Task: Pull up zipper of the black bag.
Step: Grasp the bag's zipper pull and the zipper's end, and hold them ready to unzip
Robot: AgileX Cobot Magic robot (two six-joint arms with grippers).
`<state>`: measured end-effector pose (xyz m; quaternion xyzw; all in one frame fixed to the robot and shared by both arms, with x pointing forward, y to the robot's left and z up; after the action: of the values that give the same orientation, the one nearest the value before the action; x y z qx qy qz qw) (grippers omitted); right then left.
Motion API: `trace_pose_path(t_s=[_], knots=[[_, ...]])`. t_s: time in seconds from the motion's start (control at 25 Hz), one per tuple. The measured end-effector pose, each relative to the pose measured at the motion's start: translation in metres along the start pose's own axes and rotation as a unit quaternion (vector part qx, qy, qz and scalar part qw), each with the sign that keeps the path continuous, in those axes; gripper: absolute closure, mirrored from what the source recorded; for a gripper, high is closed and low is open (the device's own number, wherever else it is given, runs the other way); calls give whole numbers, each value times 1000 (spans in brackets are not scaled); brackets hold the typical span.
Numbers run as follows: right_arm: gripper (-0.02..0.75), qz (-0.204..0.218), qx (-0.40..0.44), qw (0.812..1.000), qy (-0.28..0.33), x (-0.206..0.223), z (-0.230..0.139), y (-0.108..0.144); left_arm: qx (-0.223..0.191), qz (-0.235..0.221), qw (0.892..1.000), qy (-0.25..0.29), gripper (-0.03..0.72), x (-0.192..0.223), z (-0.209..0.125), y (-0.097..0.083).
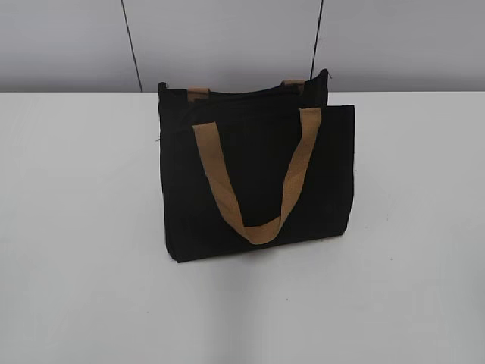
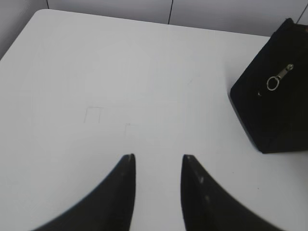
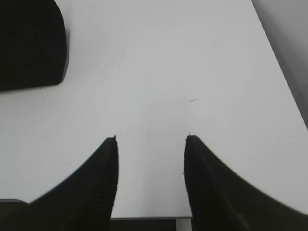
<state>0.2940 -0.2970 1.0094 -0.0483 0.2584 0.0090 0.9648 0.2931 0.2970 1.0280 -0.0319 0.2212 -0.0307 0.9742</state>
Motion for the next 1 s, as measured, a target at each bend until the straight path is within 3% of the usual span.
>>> trace_pose_path(t_s=[0.68, 1.0], knots=[[383, 0, 0, 1000, 0, 0, 0, 0, 0, 0, 1000, 2, 442, 2, 4, 0], [383, 0, 0, 1000, 0, 0, 0, 0, 0, -8, 995, -99, 442, 15, 69, -6]])
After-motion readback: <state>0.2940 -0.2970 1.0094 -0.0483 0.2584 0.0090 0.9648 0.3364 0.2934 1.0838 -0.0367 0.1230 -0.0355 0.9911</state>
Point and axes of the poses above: a point on each arm's last joint axis where the gripper is mounted, x pointing out along that axis toward the gripper, y along the wrist's bending axis when the last joint is at zero, z = x × y, the point moved 7 cm from there along x, pointing out along that axis toward the gripper, and after that the axes turned 3 degrees about -x, right-handed, at the moved point
